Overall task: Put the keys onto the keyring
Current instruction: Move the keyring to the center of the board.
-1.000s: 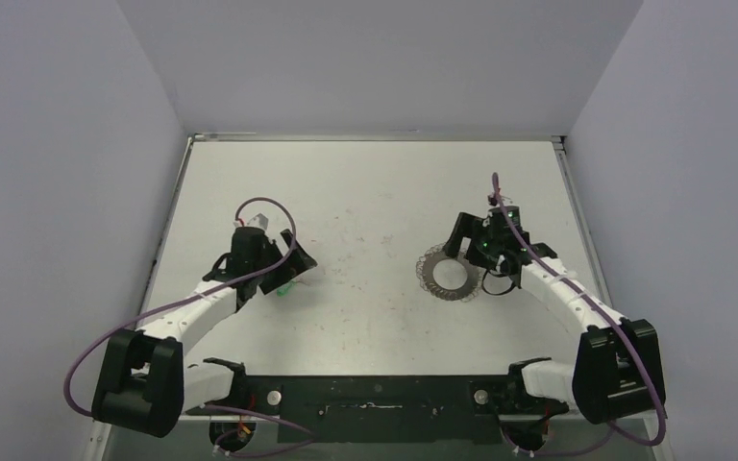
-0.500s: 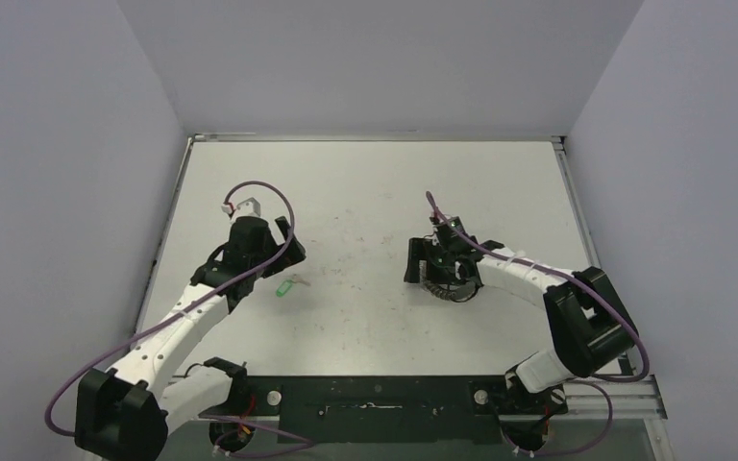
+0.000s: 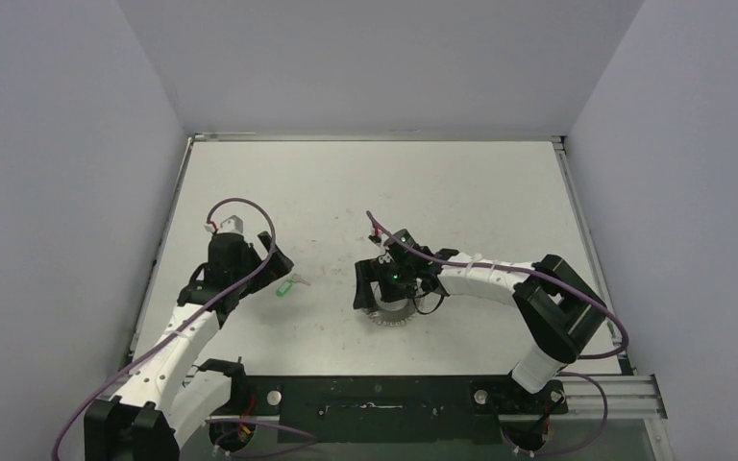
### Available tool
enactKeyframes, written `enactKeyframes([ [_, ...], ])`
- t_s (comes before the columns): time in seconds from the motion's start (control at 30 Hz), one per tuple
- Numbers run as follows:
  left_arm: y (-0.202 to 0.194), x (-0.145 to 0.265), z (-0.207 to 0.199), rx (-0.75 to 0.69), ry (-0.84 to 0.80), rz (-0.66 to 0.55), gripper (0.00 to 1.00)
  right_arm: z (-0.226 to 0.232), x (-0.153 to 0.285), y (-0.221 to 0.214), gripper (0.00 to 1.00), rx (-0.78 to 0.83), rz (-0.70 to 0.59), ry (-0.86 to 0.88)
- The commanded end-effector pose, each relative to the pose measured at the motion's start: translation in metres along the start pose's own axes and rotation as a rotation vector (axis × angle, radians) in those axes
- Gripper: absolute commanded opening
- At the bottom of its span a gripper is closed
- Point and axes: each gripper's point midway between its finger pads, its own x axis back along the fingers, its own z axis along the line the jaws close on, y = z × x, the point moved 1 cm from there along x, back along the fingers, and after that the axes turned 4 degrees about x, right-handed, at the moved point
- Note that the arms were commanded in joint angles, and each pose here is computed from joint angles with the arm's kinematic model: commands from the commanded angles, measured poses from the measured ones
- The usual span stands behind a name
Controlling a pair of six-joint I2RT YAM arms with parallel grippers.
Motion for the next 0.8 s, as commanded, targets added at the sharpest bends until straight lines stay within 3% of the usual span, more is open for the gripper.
enactKeyframes([
  [0.0,-0.002,-0.005,-0.034,0.015,-0.177,0.05,0.94,0.004,0.034,0.038,0.97,0.022,-0.123,0.004],
  [0.4,-0.079,-0.046,-0.085,-0.06,-0.269,0.293,0.78,-0.101,0.07,0.019,0.94,-0.146,-0.095,-0.237],
  [0.77,-0.149,-0.079,-0.112,-0.241,-0.243,0.465,0.67,-0.091,0.05,-0.034,0.84,-0.253,-0.015,-0.186],
])
